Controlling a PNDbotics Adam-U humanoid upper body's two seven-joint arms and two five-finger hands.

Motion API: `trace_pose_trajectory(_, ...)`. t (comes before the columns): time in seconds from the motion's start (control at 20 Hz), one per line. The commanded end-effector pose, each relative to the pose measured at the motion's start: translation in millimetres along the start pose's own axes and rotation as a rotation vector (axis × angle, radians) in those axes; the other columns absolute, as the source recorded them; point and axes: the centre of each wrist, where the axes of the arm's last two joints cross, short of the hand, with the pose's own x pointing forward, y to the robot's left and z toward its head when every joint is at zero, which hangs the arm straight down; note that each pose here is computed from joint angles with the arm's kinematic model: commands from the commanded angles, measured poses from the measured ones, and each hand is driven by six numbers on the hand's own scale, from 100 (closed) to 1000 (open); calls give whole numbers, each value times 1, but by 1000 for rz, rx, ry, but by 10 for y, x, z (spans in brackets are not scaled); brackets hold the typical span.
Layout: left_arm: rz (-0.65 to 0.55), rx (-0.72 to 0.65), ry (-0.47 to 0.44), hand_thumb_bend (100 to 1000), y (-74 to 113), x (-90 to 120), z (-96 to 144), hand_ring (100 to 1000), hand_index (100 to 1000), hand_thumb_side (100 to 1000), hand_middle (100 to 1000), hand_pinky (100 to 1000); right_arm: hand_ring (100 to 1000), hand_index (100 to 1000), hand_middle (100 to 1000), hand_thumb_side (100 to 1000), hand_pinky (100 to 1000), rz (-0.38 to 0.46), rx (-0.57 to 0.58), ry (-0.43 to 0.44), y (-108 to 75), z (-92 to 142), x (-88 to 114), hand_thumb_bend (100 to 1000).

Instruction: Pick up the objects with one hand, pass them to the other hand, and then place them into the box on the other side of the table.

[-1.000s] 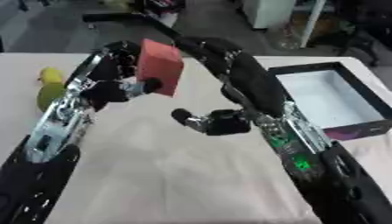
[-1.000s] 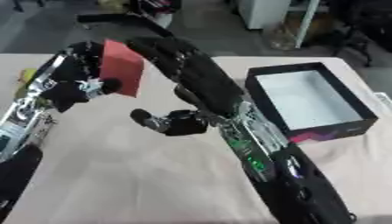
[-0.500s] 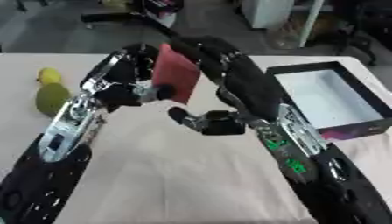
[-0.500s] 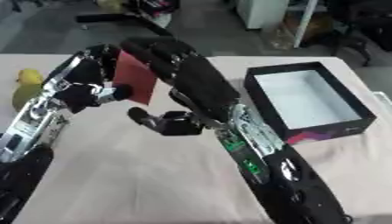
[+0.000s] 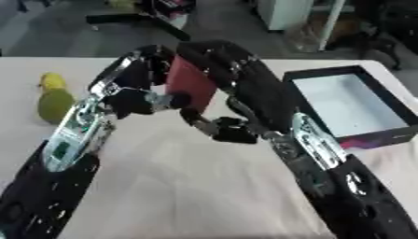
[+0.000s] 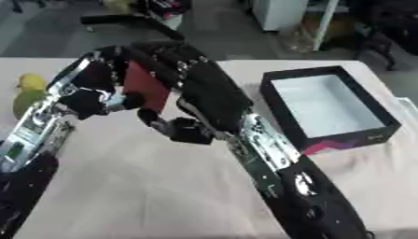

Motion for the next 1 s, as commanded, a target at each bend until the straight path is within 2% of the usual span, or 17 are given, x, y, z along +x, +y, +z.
trace_pose_trajectory(0.05,-10,-38,-48,733,-25,132,-63,508,580,112,459,523,833,1000,856,100,831,64,-15,3,-93,-63,-30,241)
trace_pose_trajectory(0.3,-16,-49,-67,731,-26,166,-72,513,586,113,464,528,820,994,845,100,818,111,3,21,-108,-62,-28,174)
trace_pose_trajectory(0.45,-20,-57,-80,731,-26,180,-69,517,593,119,469,533,790,977,821,100,783,136,-3,38,-120,-68,-18,100)
trace_pose_trajectory(0.6,-25,-68,-86,731,-17,176,-57,520,598,124,473,537,758,958,796,100,748,145,-26,62,-119,-72,-9,100)
trace_pose_trajectory(0.8,-33,-93,-97,727,2,174,-39,536,622,150,491,552,671,922,731,100,647,140,-82,95,-120,-73,-1,100)
trace_pose_trajectory(0.9,-40,-106,-101,755,19,177,-20,549,648,194,508,567,607,879,645,100,574,133,-137,114,-137,-68,-4,100)
trace_pose_trajectory(1.0,-48,-108,-99,867,48,170,12,580,686,314,536,588,545,811,555,100,506,123,-198,132,-154,-61,-13,100)
